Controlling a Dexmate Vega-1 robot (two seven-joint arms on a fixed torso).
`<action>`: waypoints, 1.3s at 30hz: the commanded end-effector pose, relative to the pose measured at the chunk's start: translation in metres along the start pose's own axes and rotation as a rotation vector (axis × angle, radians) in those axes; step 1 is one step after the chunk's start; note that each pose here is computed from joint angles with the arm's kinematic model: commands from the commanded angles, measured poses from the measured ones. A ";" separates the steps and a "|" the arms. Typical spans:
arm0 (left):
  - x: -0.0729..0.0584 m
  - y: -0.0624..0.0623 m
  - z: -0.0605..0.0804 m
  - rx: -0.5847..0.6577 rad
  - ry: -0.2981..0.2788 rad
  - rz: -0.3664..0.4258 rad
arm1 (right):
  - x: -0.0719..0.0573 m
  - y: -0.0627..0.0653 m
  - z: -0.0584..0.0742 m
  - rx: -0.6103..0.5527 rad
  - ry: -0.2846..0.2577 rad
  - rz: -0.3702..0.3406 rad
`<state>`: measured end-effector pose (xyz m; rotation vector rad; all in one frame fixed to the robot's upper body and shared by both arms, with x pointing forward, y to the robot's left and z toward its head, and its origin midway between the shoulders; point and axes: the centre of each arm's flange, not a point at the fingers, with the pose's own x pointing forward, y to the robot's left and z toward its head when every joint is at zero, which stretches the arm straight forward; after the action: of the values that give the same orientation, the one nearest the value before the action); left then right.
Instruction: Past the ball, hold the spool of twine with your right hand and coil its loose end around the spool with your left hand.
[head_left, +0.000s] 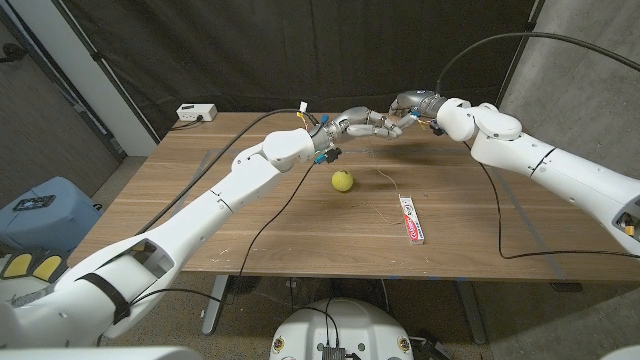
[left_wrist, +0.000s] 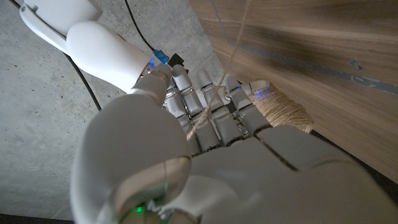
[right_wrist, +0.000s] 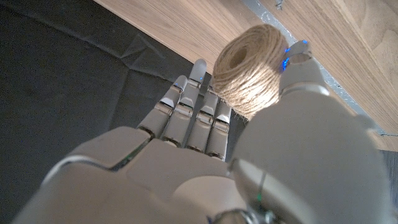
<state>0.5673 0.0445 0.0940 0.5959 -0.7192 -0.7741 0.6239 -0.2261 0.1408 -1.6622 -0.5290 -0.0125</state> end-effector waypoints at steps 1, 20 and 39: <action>0.000 0.002 0.007 0.006 -0.019 -0.008 | -0.005 0.007 0.006 -0.013 -0.007 -0.001; 0.001 0.005 0.014 0.016 -0.034 -0.017 | -0.008 0.021 0.001 -0.007 0.006 0.033; 0.008 0.009 0.016 0.027 -0.050 -0.024 | -0.019 0.034 0.008 -0.010 -0.013 0.058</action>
<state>0.5609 0.0422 0.1106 0.6095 -0.7618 -0.7982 0.6199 -0.2273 0.1105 -1.6823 -0.4970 0.0230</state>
